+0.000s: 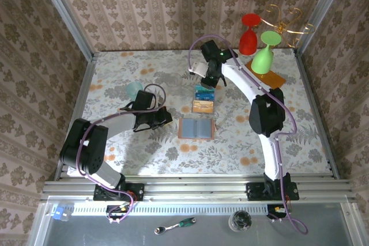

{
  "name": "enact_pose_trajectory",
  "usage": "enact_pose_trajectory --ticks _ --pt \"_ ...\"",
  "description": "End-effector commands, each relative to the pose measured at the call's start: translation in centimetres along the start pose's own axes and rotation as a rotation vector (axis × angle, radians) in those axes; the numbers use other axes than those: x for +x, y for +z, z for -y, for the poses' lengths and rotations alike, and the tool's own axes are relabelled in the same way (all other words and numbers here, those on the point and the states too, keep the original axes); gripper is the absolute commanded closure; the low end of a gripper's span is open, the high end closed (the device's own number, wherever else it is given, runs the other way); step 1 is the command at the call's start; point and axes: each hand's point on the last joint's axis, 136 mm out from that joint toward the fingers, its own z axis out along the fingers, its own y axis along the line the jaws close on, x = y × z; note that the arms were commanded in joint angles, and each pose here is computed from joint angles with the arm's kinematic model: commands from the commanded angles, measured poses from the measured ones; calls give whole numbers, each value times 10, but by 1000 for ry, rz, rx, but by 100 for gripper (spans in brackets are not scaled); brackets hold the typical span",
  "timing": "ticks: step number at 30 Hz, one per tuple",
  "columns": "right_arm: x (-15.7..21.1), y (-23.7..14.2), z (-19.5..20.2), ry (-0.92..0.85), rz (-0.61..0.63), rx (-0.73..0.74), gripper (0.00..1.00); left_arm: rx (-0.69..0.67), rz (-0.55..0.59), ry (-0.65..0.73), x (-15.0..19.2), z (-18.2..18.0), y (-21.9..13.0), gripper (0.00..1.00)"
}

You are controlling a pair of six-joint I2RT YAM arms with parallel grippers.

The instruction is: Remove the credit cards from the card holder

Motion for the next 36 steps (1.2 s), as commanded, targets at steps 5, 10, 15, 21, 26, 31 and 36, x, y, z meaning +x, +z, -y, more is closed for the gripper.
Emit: enact_pose_trajectory --ticks 5,10,15,21,26,31,36 --pt "13 -26 7 191 98 148 63 -38 24 36 -15 -13 -5 90" --pt "41 -31 -1 308 122 207 56 -87 63 33 -27 -31 -14 78" --pt "74 -30 -6 406 112 286 50 -131 105 28 -39 -48 -25 68" --pt "119 -26 -6 542 89 377 28 -205 175 67 -55 -62 -49 46" --pt "154 -23 2 679 84 447 0 -286 232 71 -69 -81 -69 13" --pt "176 -21 13 759 122 510 0 -365 335 82 -89 -99 -92 0" --pt "188 -21 26 810 187 568 0 -526 444 134 -107 -117 -121 0"
